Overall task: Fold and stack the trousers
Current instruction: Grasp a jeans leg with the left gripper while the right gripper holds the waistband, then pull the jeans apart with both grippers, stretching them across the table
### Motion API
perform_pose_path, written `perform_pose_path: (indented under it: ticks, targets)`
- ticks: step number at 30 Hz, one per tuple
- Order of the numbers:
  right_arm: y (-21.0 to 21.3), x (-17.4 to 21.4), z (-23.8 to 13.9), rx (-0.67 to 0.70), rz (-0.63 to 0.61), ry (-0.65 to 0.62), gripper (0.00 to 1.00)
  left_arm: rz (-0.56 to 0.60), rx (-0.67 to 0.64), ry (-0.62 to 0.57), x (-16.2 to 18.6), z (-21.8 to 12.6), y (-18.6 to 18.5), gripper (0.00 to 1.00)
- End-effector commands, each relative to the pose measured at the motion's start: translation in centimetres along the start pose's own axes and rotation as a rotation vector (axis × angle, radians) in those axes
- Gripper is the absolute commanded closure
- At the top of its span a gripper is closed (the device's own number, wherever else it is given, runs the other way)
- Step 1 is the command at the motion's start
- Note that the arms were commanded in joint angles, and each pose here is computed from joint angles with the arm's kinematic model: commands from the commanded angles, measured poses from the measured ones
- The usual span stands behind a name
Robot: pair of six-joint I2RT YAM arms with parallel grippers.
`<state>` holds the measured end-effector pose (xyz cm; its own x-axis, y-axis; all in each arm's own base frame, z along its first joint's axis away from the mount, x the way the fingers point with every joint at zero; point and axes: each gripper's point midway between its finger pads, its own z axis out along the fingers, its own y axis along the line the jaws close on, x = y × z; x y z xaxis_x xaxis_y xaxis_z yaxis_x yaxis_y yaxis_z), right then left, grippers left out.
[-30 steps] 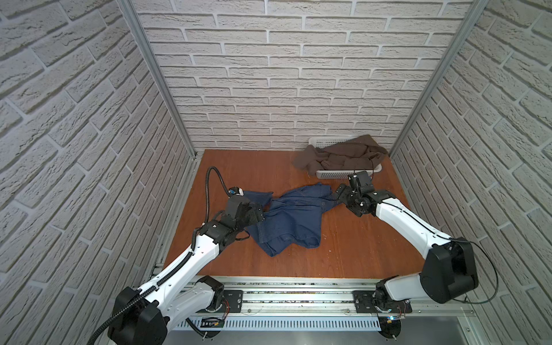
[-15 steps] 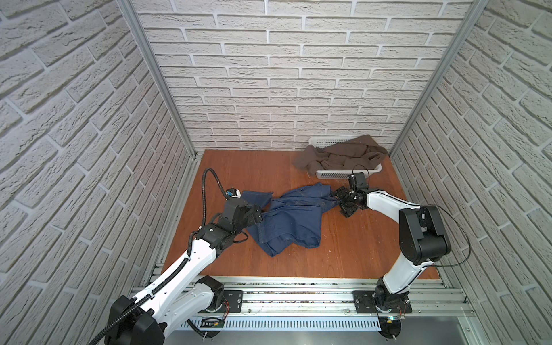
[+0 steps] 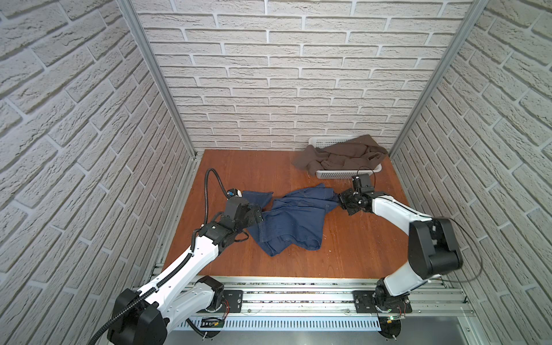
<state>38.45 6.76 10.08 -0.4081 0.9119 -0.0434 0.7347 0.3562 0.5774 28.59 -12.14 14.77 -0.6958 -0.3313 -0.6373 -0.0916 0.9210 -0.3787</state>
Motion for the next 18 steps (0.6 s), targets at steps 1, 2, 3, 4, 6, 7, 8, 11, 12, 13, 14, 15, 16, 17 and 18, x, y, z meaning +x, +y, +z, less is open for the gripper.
perform_pose_path:
  ticks: [1,2,3,4,6,7,8,11,12,13,14,15,16,17,18]
  targets:
    - [2.2,-3.0,-6.4,-0.059,-0.068,-0.187,0.94,-0.045,0.048,-0.001,0.2,1.1,-0.6,0.02]
    - [2.1,-3.5,-7.6,-0.06,-0.079,-0.21,0.94,-0.053,0.064,0.006,0.3,1.5,-0.9,0.02]
    - [2.1,-3.9,-8.6,-0.058,-0.089,-0.228,0.95,-0.061,0.084,0.015,0.5,1.9,-1.4,0.02]
    - [2.0,-4.2,-9.4,-0.058,-0.096,-0.239,0.94,-0.066,0.102,0.023,0.6,2.3,-1.8,0.02]
    - [1.6,-4.5,-10.5,-0.055,-0.1,-0.249,0.95,-0.075,0.154,0.041,0.9,3.1,-2.9,0.02]
    - [1.4,-4.7,-11.0,-0.058,-0.102,-0.251,0.94,-0.077,0.183,0.053,1.1,3.5,-3.7,0.02]
    - [1.3,-4.8,-11.5,-0.061,-0.108,-0.256,0.94,-0.075,0.211,0.063,1.2,3.9,-4.5,0.02]
    - [0.9,-5.2,-12.5,-0.049,-0.131,-0.273,0.94,-0.049,0.274,0.109,2.1,5.0,-7.1,0.02]
    - [0.7,-5.2,-12.7,-0.049,-0.136,-0.274,0.94,-0.039,0.29,0.124,2.4,5.4,-8.0,0.02]
    - [0.7,-5.2,-12.8,-0.047,-0.139,-0.275,0.94,-0.029,0.311,0.139,2.7,5.7,-8.9,0.02]
    - [0.5,-5.2,-13.1,-0.047,-0.144,-0.276,0.94,-0.014,0.336,0.157,3.1,6.0,-10.0,0.03]
    - [0.4,-5.3,-13.2,-0.044,-0.148,-0.28,0.94,-0.003,0.355,0.171,3.4,6.3,-11.0,0.03]
    - [0.3,-5.4,-13.3,-0.041,-0.15,-0.284,0.94,0.011,0.376,0.19,4.0,6.6,-12.0,0.04]
    - [0.1,-5.4,-13.5,-0.039,-0.153,-0.285,0.94,0.024,0.398,0.208,4.5,6.9,-13.1,0.05]
    - [0.0,-5.4,-13.6,-0.036,-0.156,-0.288,0.94,0.035,0.414,0.227,5.1,7.2,-14.0,0.06]
